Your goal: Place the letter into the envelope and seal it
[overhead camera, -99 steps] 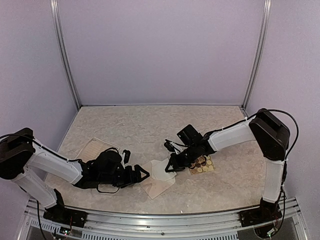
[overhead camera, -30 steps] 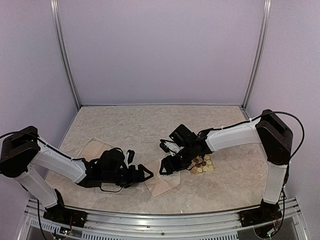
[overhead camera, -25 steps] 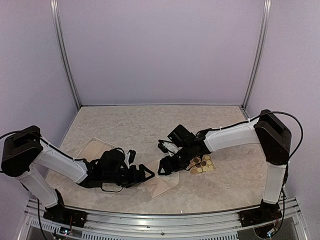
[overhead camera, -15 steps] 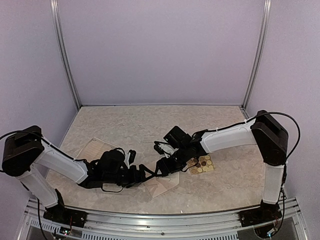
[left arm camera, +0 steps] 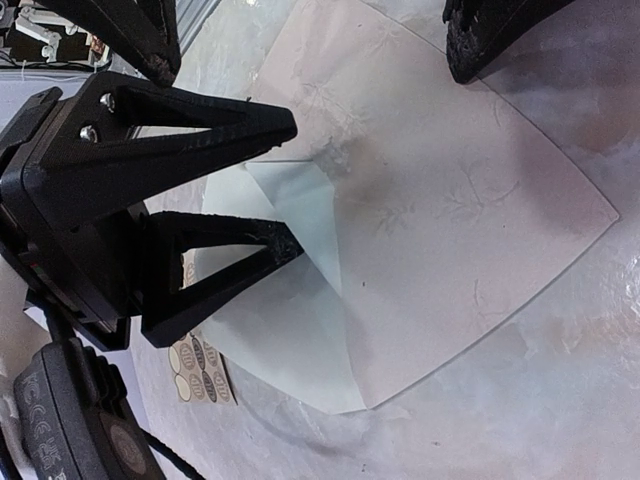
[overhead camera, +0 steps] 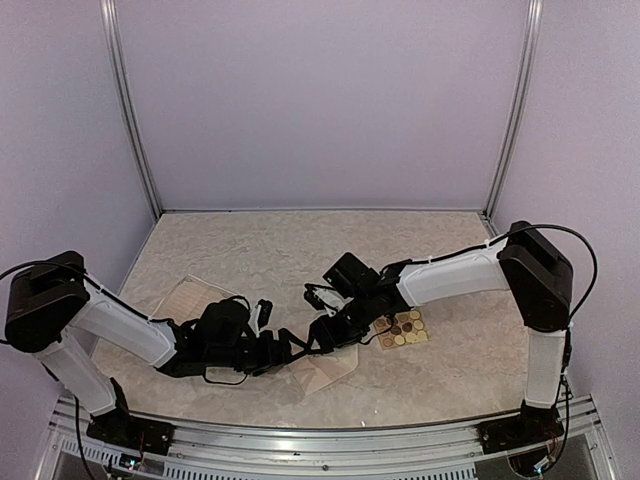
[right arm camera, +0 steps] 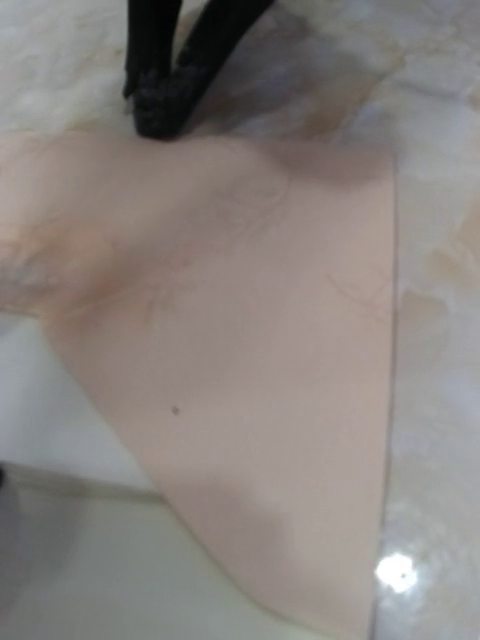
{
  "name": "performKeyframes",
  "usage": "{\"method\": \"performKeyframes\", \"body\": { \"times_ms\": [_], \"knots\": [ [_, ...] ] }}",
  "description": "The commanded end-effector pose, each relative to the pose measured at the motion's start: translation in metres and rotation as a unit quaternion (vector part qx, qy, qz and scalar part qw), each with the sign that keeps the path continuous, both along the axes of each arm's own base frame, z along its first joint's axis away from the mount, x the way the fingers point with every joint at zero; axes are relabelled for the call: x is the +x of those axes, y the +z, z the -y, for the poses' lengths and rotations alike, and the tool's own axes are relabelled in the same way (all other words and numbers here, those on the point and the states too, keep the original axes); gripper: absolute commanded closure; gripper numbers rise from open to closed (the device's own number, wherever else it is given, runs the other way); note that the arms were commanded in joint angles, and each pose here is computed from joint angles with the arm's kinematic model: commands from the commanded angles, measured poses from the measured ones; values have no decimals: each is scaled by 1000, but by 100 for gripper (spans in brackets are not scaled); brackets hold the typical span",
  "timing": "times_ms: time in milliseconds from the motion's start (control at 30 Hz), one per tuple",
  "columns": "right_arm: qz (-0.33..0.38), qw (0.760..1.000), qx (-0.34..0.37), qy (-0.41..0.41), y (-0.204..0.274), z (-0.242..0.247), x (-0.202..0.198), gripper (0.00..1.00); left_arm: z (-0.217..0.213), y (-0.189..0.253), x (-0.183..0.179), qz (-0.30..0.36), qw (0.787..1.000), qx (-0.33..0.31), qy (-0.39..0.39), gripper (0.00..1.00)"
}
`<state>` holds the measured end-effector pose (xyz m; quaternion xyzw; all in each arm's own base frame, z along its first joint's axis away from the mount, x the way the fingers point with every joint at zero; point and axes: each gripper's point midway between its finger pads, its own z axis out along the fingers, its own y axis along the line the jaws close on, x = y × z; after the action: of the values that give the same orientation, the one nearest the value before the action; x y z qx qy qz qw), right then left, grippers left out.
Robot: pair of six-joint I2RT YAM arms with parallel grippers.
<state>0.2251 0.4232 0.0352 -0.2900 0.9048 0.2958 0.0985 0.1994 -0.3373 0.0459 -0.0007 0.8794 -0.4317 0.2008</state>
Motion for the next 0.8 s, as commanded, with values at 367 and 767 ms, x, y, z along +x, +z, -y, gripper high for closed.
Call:
{"method": "performKeyframes", "body": {
  "times_ms": [367, 767],
  "knots": [
    [-46, 998, 29, -19, 7, -14, -18, 42, -15, -14, -7, -16, 1000, 21, 13, 13],
    [-51, 996, 37, -57, 12, -7, -17, 41, -9, -13, -13, -14, 1000, 11, 8, 13]
  ]
}}
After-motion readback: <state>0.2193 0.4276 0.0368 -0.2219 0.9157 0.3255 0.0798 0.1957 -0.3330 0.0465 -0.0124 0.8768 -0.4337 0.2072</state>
